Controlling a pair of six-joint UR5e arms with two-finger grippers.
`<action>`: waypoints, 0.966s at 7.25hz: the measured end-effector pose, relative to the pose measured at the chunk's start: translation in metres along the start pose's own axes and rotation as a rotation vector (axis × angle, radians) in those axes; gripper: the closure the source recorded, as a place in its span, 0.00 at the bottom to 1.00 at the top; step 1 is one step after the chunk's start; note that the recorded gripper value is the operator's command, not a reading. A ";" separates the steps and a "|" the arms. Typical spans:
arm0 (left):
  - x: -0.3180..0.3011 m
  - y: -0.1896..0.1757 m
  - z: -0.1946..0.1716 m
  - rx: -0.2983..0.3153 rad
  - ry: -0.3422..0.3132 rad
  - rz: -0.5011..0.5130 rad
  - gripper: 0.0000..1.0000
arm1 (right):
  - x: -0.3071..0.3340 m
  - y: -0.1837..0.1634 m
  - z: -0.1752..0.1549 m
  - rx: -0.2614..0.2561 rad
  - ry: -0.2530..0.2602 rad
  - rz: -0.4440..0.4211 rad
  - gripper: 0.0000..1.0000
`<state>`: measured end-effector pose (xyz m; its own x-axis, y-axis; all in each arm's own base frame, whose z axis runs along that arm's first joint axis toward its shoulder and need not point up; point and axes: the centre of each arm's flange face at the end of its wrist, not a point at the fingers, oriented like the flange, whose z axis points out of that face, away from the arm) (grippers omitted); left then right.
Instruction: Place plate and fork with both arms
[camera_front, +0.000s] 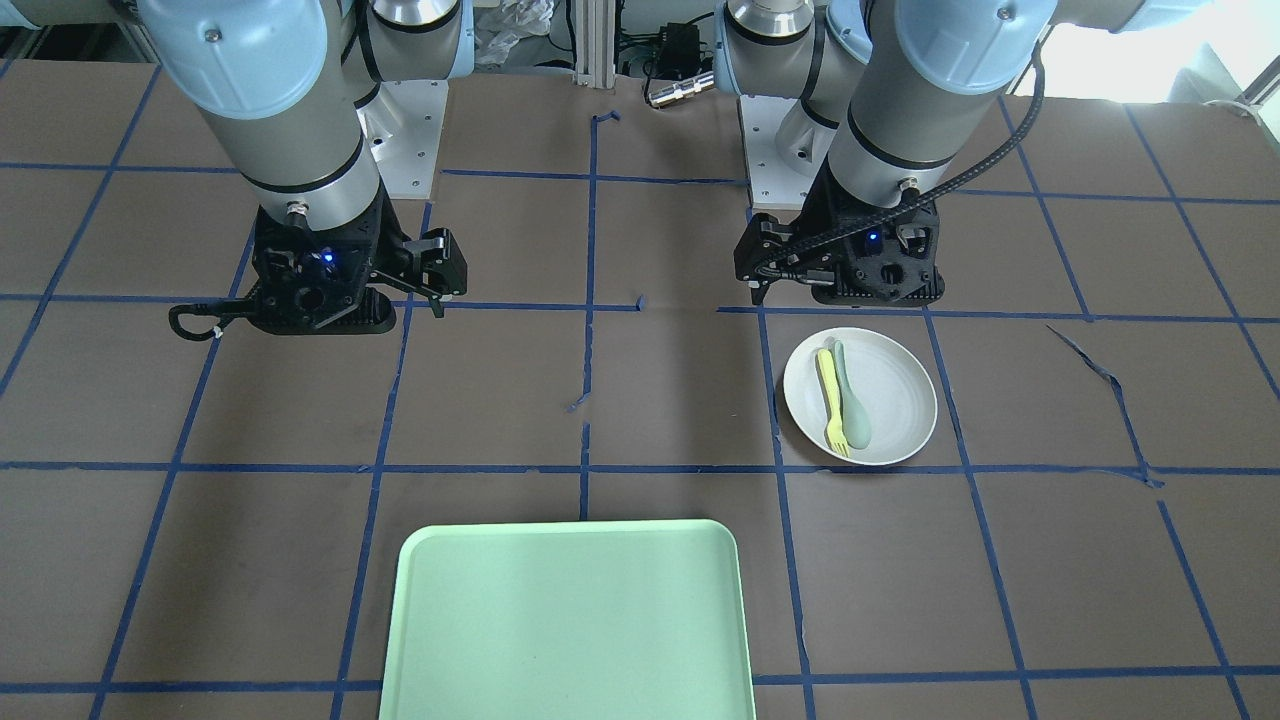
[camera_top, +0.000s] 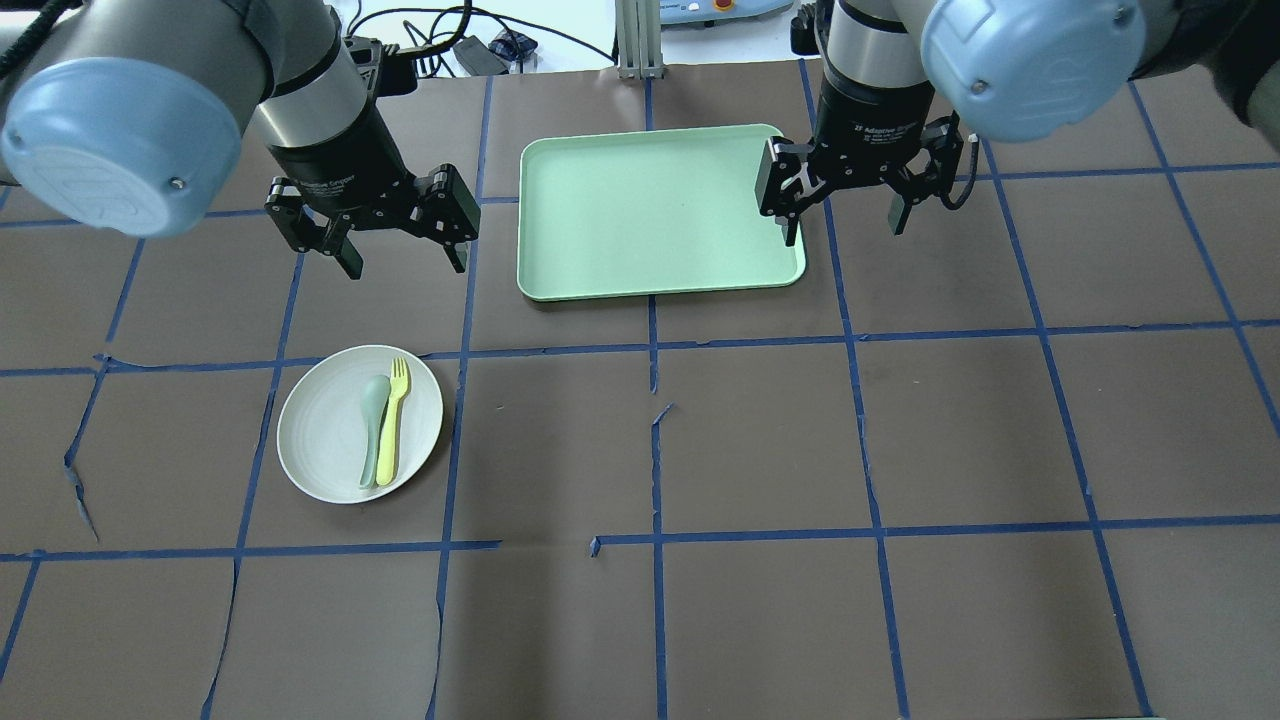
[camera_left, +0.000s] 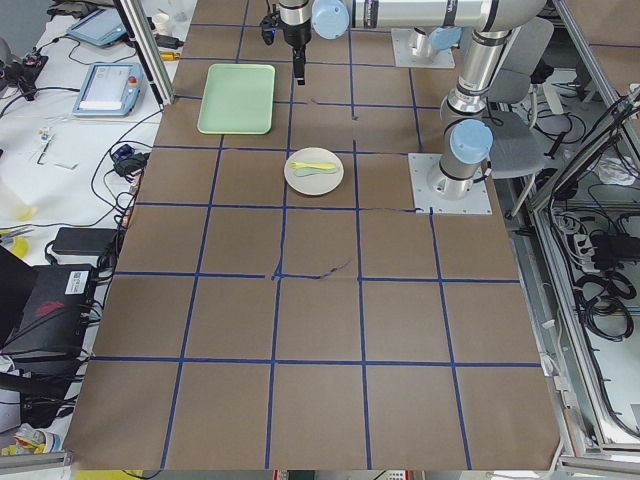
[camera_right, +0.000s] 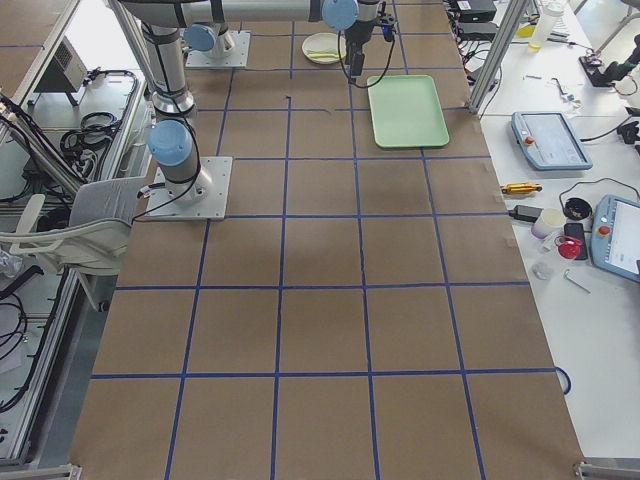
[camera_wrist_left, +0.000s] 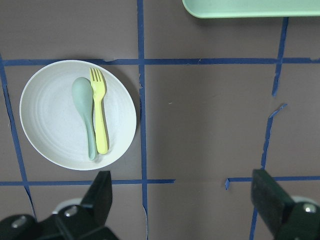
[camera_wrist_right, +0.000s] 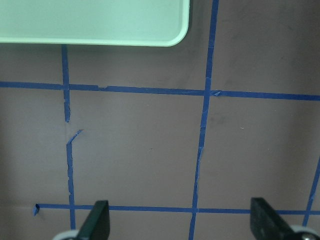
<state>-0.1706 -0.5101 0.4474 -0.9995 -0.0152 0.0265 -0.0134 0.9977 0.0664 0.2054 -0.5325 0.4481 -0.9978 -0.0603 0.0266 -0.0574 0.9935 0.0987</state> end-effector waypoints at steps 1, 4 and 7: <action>0.000 0.000 0.001 -0.001 0.000 0.000 0.00 | 0.000 0.000 0.000 0.001 -0.001 0.000 0.00; 0.001 -0.003 0.009 -0.019 0.000 0.000 0.00 | 0.000 0.000 0.001 -0.001 -0.001 0.000 0.00; 0.001 -0.004 0.011 -0.018 -0.001 0.002 0.00 | 0.000 0.002 0.002 -0.009 -0.004 0.003 0.00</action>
<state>-0.1717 -0.5135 0.4366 -0.9996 -0.0133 0.0258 -0.0111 0.9964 0.0840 0.2056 -0.5307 0.4467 -0.9981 -0.0573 0.0227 -0.0546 0.9928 0.1071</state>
